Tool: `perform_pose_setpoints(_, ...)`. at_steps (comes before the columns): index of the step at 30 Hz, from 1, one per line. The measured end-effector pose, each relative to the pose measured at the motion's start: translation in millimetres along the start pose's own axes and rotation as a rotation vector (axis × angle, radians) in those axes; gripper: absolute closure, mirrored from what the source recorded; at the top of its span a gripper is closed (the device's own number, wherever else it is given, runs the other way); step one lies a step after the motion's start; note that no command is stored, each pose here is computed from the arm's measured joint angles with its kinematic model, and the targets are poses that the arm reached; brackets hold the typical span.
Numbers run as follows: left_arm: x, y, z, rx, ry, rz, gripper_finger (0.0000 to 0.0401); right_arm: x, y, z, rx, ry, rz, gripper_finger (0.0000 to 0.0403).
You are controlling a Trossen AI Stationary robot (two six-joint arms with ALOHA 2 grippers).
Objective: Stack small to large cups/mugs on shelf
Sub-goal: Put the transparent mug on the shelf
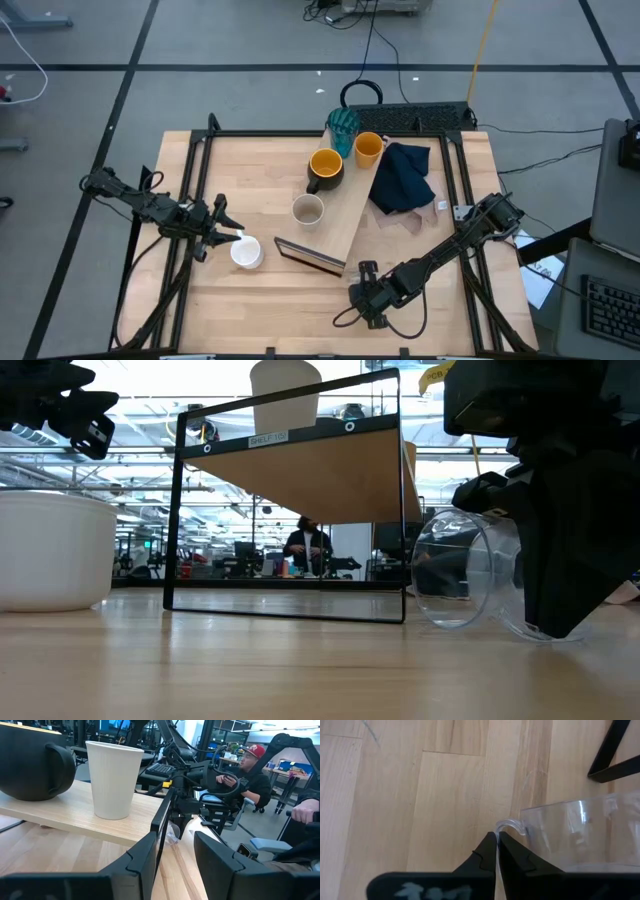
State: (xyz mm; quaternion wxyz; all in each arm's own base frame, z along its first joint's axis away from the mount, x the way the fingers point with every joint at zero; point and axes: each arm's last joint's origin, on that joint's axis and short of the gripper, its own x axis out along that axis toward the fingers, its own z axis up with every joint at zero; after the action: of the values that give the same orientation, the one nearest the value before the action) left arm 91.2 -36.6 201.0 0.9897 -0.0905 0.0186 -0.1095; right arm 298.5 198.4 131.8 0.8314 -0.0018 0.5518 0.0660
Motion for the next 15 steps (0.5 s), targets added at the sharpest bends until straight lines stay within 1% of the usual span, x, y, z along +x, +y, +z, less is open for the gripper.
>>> perform_pose_setpoints(7, 0, 0, 0, -0.001, -0.003, 0.000, 0.0267, -3, 0, 0, -0.007, -0.006, 0.004, 0.0403)
perform_pose_setpoints(15, 0, 0, 0, -0.001, -0.005, 0.000, 0.0267, -21, 0, 4, -0.006, -0.043, 0.024, 0.0402)
